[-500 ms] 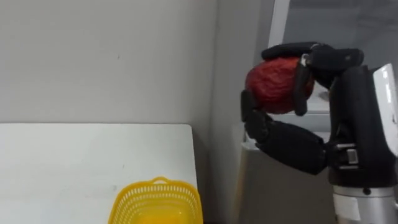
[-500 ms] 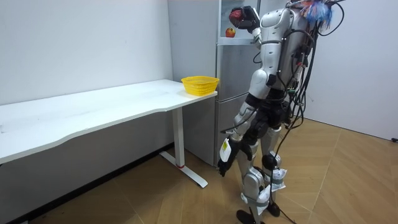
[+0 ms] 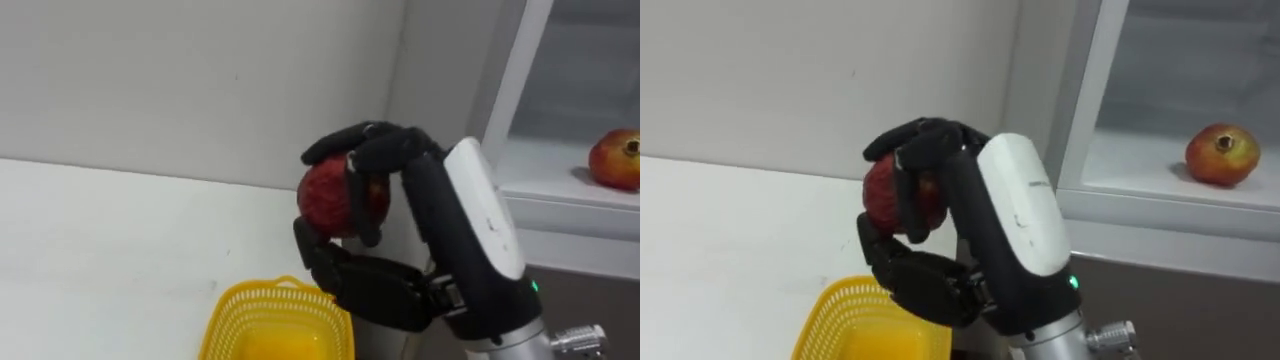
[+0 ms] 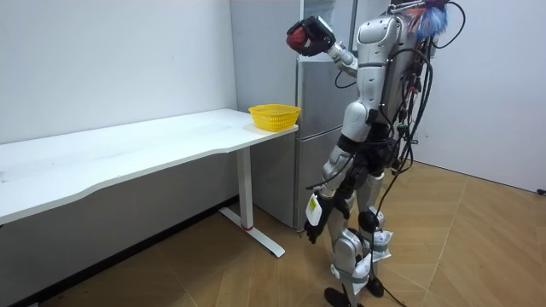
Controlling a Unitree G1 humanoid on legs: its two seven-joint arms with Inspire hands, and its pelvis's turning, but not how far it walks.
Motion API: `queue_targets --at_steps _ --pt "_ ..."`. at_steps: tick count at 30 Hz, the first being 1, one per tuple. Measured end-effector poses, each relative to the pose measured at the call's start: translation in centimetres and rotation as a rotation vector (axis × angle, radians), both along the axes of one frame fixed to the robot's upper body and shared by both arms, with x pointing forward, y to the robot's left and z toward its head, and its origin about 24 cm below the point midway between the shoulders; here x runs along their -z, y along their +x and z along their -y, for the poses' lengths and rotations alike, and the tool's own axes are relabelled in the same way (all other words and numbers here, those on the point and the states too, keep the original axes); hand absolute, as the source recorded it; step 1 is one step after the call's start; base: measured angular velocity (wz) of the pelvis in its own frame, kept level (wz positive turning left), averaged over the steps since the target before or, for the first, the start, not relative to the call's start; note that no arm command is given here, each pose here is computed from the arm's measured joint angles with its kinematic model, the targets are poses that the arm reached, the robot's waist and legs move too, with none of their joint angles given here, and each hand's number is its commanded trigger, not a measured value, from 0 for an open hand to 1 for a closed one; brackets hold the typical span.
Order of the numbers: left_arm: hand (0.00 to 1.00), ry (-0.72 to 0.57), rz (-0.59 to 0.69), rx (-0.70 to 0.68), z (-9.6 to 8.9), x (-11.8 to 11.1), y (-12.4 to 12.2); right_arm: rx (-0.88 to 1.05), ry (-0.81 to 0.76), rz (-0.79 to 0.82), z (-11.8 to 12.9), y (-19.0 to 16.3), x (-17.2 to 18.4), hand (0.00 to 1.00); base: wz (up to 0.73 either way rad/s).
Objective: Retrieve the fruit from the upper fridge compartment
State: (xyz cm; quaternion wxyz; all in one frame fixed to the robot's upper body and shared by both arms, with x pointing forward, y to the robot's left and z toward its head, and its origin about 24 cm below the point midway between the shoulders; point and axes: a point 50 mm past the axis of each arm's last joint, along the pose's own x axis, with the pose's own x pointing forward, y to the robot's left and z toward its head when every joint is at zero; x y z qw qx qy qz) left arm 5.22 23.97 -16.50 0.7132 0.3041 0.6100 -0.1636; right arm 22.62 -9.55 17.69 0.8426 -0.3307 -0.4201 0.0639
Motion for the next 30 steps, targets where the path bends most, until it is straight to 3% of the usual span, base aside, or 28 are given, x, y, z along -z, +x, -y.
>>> queue_targets --at_steps 7,14,30 --pt "0.0 -0.015 -0.011 0.002 -0.1 -0.1 0.1 0.017 -0.096 -0.081 -0.1 2.0 1.6 1.0 0.04" --pt "0.0 -0.007 -0.008 0.008 -0.8 -0.3 0.6 0.023 -0.263 -0.279 -0.7 4.1 5.8 1.0 0.13" --pt "0.0 -0.023 -0.024 0.009 -0.7 -0.3 0.6 0.073 -0.301 -0.395 0.1 5.1 8.3 1.0 0.03"
